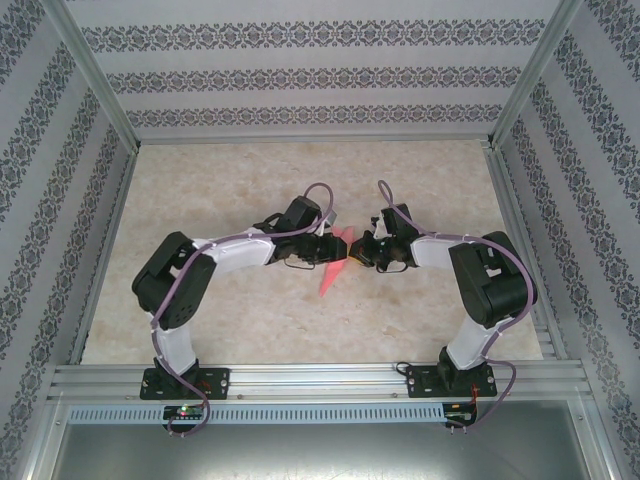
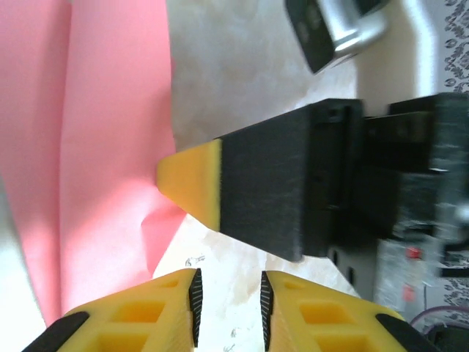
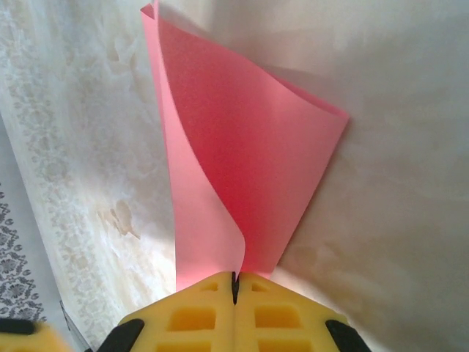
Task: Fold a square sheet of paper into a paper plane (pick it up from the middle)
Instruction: Fold the wing for the fifth time at the center of the table.
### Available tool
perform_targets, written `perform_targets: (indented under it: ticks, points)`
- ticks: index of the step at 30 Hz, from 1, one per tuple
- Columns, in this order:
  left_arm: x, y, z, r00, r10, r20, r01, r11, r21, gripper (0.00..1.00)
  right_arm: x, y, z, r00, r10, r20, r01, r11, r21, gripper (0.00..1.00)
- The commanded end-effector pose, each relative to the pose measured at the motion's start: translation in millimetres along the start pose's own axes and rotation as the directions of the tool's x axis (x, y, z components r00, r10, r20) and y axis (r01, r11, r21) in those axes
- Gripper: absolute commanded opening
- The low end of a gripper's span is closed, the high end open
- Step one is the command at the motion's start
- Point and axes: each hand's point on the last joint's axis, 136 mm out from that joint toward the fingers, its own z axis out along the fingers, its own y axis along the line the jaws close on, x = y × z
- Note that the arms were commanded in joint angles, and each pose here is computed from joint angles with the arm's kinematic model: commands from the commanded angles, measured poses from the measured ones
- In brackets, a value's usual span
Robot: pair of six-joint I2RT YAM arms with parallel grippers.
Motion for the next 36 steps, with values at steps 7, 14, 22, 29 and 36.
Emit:
perform_targets:
  ticks: [7, 14, 22, 29, 36]
  points:
    - [39, 47, -14, 0.994, 0.083, -0.067, -0.097, 0.966, -0.240, 0.28, -6, -8, 2, 1.000, -0.026, -0.014, 0.027, 0.998, 0.055, 0.00]
    - [57, 57, -7, 0.986, 0.131, -0.106, -0.156, 0.945, -0.287, 0.27, -9, -7, 0, 0.999, -0.045, -0.021, 0.047, 0.996, 0.081, 0.00]
    - [65, 62, 6, 0.977, 0.156, -0.143, -0.192, 0.940, -0.283, 0.25, -10, -4, -1, 0.997, -0.065, -0.033, 0.068, 0.993, 0.094, 0.00]
    - [72, 67, 10, 0.969, 0.176, -0.172, -0.221, 0.928, -0.299, 0.19, -12, -3, 1, 0.996, -0.080, -0.048, 0.085, 0.990, 0.113, 0.00]
    - [77, 73, 10, 0.958, 0.207, -0.197, -0.264, 0.905, -0.333, 0.18, -14, -4, 8, 0.994, -0.090, -0.062, 0.098, 0.986, 0.132, 0.00]
